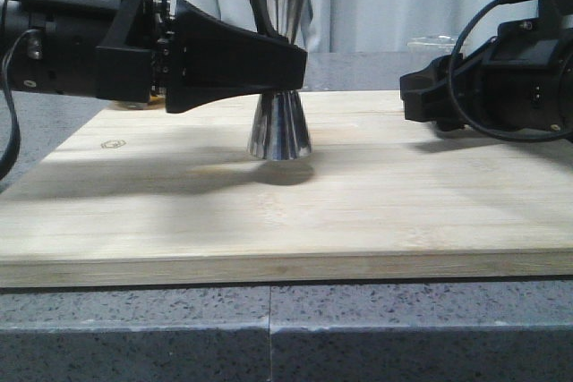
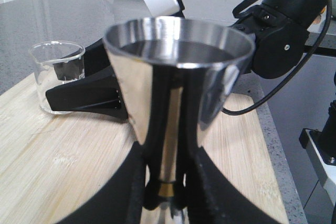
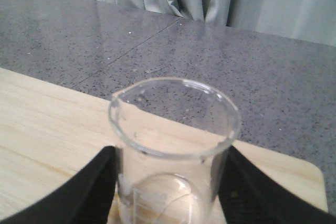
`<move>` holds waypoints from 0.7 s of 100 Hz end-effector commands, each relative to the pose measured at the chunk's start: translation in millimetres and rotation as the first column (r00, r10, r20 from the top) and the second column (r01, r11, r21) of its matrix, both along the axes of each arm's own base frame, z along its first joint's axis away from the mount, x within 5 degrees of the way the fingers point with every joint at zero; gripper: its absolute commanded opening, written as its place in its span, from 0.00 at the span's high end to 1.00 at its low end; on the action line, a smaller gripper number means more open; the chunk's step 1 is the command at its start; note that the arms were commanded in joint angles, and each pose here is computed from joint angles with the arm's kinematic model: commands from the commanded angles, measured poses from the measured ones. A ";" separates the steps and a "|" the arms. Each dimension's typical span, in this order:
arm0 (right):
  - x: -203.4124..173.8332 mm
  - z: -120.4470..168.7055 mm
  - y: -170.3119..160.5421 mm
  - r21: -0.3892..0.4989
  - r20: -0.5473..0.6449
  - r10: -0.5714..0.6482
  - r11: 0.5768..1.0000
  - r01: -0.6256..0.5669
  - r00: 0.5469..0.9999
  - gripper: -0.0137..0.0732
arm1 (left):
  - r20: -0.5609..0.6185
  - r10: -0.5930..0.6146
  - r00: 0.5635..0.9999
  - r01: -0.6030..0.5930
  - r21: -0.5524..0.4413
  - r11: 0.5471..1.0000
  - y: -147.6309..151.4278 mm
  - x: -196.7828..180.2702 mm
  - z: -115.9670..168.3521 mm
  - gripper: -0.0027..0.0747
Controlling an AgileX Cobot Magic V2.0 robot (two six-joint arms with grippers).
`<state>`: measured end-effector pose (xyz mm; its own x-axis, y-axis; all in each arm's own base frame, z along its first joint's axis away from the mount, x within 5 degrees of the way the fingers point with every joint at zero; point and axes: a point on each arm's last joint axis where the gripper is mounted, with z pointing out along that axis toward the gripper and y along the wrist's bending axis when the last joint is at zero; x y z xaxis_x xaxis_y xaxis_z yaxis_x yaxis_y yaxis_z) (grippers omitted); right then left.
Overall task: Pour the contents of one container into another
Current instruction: 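Open the right gripper and lift it away from the beaker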
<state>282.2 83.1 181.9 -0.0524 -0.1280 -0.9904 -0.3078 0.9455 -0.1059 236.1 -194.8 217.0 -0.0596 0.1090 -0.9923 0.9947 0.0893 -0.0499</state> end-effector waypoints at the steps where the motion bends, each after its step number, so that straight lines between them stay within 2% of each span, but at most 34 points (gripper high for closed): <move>1: 1.1 21.6 -1.1 0.041 0.140 -0.006 0.999 0.000 0.990 0.43 | 0.056 -0.110 0.992 0.119 -0.215 0.969 -1.6 -12.8 35.6 0.99; 26: 1.0 21.4 -1.2 0.051 0.130 -0.007 0.999 0.000 0.991 0.32 | 0.056 -0.111 0.992 0.120 -0.214 0.969 -1.6 -12.9 35.5 0.99; 57: -0.9 18.5 -1.7 0.059 0.099 -0.008 0.998 0.002 0.995 0.31 | 0.056 -0.111 0.992 0.120 -0.214 0.969 -1.6 -12.9 35.5 0.99; 70: -2.8 21.3 -2.3 0.073 0.067 -0.009 0.997 0.005 0.998 0.26 | 0.056 -0.111 0.992 0.120 -0.214 0.969 -1.6 -12.9 35.5 0.99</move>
<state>280.1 82.4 179.2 -0.0902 -0.1001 -0.9909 -0.3070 0.9493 -0.0679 236.1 -194.8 217.0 -0.0596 0.1090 -0.9923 0.9947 0.0893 -0.0499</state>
